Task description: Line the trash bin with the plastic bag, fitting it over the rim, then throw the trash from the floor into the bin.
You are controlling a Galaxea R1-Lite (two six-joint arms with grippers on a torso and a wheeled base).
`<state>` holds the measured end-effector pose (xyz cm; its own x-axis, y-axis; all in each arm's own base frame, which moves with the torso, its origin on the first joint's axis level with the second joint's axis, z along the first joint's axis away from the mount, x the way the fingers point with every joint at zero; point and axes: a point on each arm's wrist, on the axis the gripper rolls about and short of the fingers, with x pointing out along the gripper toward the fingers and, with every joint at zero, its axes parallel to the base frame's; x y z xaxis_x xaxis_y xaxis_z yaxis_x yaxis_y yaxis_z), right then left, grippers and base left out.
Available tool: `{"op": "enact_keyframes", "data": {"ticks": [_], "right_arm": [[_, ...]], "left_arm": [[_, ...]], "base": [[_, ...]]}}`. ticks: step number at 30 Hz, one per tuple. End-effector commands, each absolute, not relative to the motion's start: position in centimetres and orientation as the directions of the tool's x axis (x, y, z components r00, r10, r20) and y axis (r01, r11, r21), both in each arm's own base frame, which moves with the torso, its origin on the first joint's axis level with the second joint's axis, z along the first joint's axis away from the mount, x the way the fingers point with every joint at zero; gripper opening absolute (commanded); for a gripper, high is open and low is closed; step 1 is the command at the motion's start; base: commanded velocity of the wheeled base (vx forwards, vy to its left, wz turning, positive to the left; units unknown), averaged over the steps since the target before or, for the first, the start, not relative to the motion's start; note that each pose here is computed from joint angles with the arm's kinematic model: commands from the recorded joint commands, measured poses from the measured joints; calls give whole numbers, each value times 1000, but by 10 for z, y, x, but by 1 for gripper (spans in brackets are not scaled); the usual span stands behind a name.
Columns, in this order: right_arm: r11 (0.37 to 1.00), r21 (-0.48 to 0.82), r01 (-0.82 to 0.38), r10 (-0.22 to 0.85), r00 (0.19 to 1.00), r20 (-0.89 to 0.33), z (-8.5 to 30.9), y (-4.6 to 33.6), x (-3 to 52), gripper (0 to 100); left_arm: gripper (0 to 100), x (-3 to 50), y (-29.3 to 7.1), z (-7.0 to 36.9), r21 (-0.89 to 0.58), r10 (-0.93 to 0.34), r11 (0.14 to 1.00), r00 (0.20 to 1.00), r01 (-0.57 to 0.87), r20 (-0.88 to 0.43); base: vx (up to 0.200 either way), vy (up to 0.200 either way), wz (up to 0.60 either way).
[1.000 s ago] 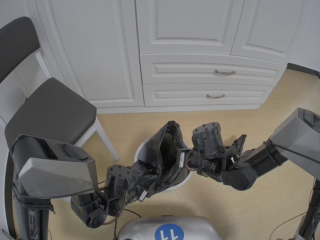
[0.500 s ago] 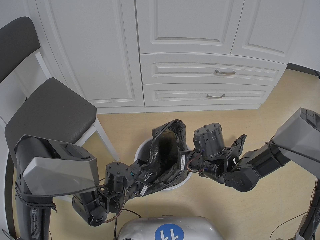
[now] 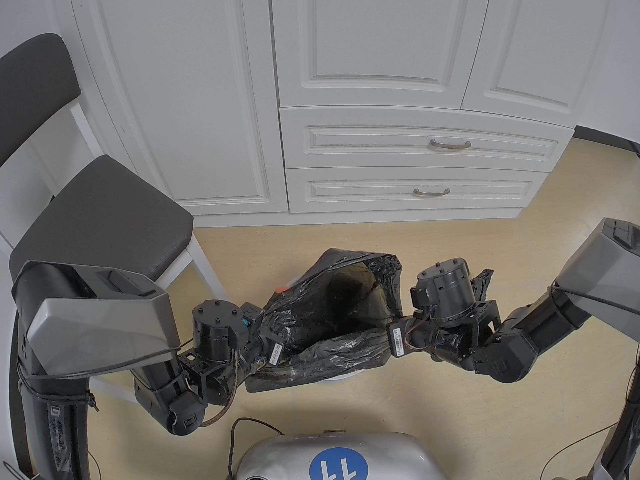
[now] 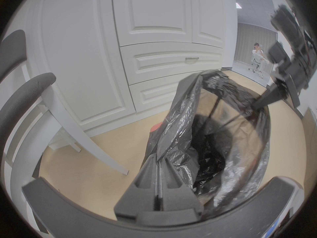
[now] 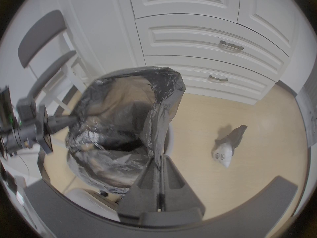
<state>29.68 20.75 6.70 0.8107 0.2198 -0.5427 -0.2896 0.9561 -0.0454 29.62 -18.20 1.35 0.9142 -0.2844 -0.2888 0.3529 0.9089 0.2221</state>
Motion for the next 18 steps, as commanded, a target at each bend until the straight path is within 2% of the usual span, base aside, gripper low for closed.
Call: {"op": "enact_keyframes", "data": {"ticks": [1,6,8,11,12,18], "right_arm": [[957,-98,-273,170,803,-571,62,184,298,0],[942,-172,-290,138,796,-589,62,167,292,0],[912,-227,-341,138,778,-613,60,157,282,0],[896,-244,-371,148,768,-623,60,153,276,0],[870,-272,-412,159,755,-636,59,150,269,0],[845,-298,-444,160,742,-651,58,147,260,0]], "left_arm": [[0,305,-176,24,199,-264,927,931,317,-251],[0,302,-172,36,197,-259,930,933,310,-248],[0,293,-166,44,209,-256,924,925,319,-280],[0,288,-165,47,213,-259,920,919,328,-297],[0,283,-165,53,213,-269,914,910,344,-314],[0,276,-162,58,219,-269,910,903,353,-335]], "base": [[0,0,0],[0,0,0],[0,0,0],[0,0,0],[0,0,0],[0,0,0]]}}
